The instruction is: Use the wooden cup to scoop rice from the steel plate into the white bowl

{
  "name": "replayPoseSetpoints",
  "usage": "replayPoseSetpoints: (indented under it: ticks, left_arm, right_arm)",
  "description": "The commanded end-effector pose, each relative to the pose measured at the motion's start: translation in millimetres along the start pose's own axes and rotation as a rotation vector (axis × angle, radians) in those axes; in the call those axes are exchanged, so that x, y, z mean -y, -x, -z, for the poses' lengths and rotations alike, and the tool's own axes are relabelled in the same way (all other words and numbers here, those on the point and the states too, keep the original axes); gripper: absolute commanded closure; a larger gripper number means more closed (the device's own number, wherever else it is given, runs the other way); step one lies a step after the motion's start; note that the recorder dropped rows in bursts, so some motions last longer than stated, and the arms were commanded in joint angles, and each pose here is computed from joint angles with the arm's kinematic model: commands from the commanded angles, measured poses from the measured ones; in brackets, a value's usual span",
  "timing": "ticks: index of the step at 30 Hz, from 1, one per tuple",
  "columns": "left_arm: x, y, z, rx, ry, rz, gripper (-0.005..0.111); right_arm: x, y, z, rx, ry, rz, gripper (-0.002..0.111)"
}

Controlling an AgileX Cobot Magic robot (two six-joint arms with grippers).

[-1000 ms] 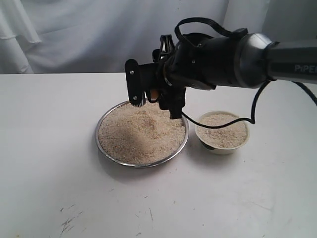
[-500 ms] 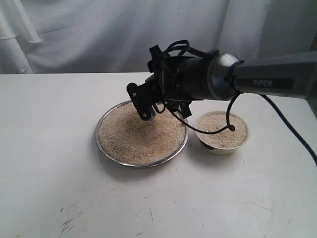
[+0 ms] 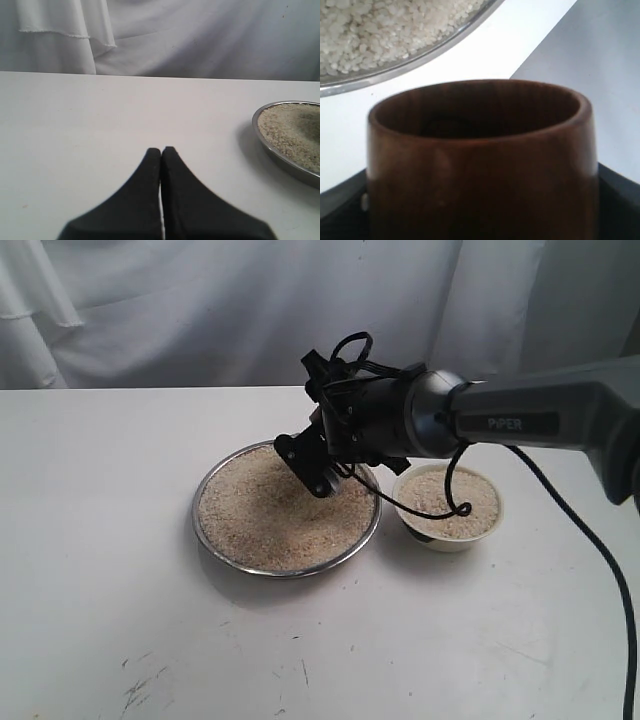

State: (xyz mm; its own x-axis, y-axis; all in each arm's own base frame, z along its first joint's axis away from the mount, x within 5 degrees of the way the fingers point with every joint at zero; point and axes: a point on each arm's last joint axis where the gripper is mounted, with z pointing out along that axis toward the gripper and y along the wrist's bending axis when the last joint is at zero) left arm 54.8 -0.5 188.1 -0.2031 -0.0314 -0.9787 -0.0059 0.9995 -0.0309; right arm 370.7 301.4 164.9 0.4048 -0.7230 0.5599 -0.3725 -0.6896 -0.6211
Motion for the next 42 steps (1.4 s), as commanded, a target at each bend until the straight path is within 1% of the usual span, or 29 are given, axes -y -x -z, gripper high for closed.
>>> replayPoseSetpoints:
  ticks: [1, 4, 10, 17, 21, 26, 29, 35, 42]
  left_arm:
    - [0.1, -0.7, 0.0, 0.007, -0.002, 0.004, 0.107]
    - [0.1, -0.7, 0.0, 0.007, -0.002, 0.004, 0.107]
    - [0.1, -0.7, 0.0, 0.007, -0.002, 0.004, 0.107]
    - [0.1, -0.7, 0.0, 0.007, -0.002, 0.004, 0.107]
    - [0.1, -0.7, 0.0, 0.007, -0.002, 0.004, 0.107]
    - [0.1, -0.7, 0.0, 0.007, -0.002, 0.004, 0.107]
    - [0.1, -0.7, 0.0, 0.007, -0.002, 0.004, 0.107]
    - [0.1, -0.7, 0.0, 0.007, -0.002, 0.004, 0.107]
    - [0.1, -0.7, 0.0, 0.007, -0.002, 0.004, 0.107]
  right_arm:
    - [4.9, 2.8, 1.1, 0.010, -0.033, 0.029, 0.108]
    - [7.4, 5.5, 1.8, 0.032, -0.058, 0.046, 0.108]
    - [15.1, 12.7, 6.8, 0.038, -0.128, 0.128, 0.108]
    - [19.2, 19.8, 8.0, 0.082, -0.178, 0.172, 0.108]
    - [15.9, 27.8, 1.3, 0.050, -0.159, 0.194, 0.108]
    - [9.0, 47.0, -4.4, 0.056, -0.141, 0.229, 0.108]
    - [5.1, 57.1, -7.4, 0.025, -0.141, 0.254, 0.108]
    - [5.6, 65.0, -13.2, -0.017, -0.132, 0.211, 0.108]
    - [5.8, 83.1, -7.8, 0.049, -0.140, 0.207, 0.108]
